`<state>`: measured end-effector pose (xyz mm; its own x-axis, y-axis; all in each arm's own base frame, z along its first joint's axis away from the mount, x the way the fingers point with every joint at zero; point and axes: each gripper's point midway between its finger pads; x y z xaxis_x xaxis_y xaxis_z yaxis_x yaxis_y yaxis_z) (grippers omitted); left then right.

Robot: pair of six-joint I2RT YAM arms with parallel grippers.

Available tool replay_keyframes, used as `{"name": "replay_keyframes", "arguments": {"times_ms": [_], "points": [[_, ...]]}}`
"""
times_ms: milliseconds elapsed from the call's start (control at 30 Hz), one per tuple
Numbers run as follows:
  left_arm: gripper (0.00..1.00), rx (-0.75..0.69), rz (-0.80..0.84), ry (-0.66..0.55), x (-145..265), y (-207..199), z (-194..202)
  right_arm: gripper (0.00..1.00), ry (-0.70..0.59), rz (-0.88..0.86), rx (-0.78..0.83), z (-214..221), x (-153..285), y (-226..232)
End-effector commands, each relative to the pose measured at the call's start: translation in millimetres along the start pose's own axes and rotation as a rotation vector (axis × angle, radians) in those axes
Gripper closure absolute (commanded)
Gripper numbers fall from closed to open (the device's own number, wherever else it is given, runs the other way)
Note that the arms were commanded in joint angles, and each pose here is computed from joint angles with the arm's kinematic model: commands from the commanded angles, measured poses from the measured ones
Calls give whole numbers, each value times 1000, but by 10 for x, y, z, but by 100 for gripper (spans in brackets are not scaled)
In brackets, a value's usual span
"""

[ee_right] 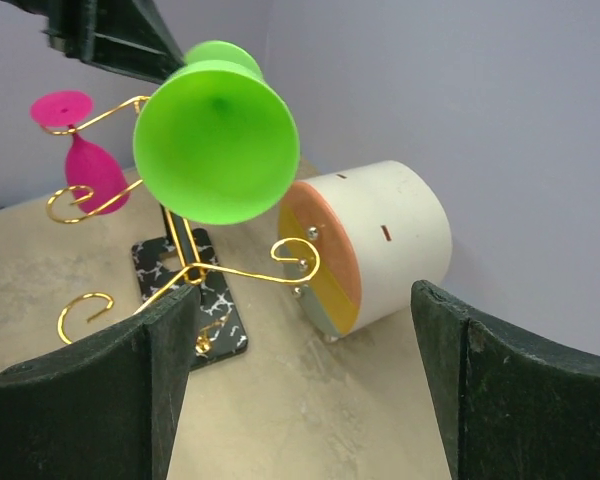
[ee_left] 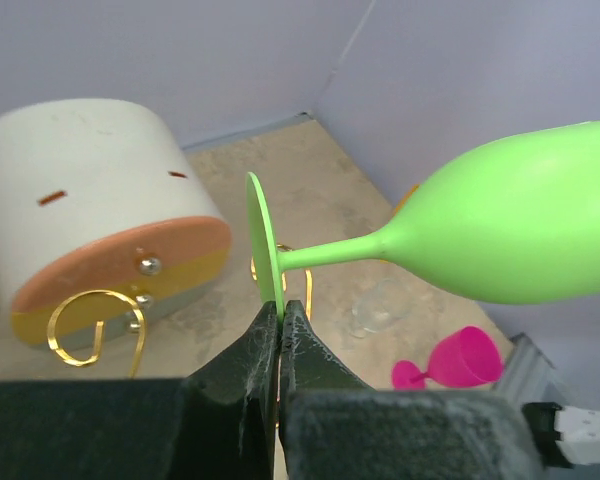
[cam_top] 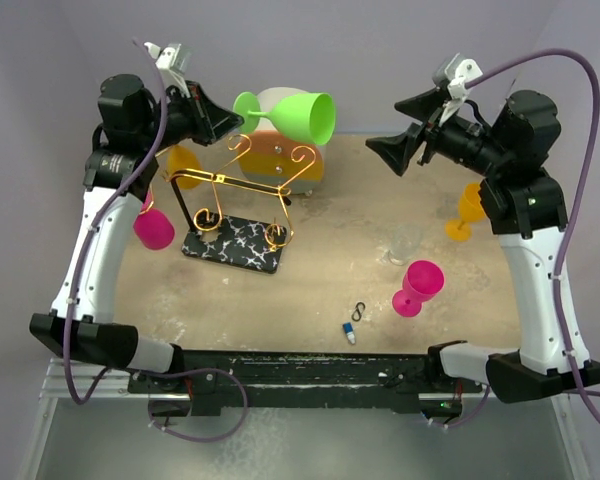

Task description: Place the wine glass upside down on the wine glass rack

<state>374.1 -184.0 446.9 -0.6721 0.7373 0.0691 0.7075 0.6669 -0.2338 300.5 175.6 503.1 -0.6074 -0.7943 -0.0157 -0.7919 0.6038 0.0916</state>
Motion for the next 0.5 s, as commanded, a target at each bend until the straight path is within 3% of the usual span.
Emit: {"name": "replay_keyframes", "arguments": {"times_ms": [0, 333, 467], "points": [[100, -254, -185, -80, 346, 100, -435, 12, -63, 152, 64, -248, 171, -151], [100, -584, -628, -90, 1114, 478, -959, 10, 6, 236, 94, -91, 223, -324], [100, -683, -793, -63, 1409, 620, -1091, 8, 88, 226, 96, 224, 212, -367]]}}
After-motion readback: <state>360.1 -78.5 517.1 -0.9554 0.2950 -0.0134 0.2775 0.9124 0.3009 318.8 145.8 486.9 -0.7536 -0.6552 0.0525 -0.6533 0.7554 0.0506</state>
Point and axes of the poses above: each gripper's point midway between its finger pads, its own x axis back along the fingers, its own y axis along the line the jaws close on, z = x × y, and after that the axes turned 14 degrees about -x, right-handed
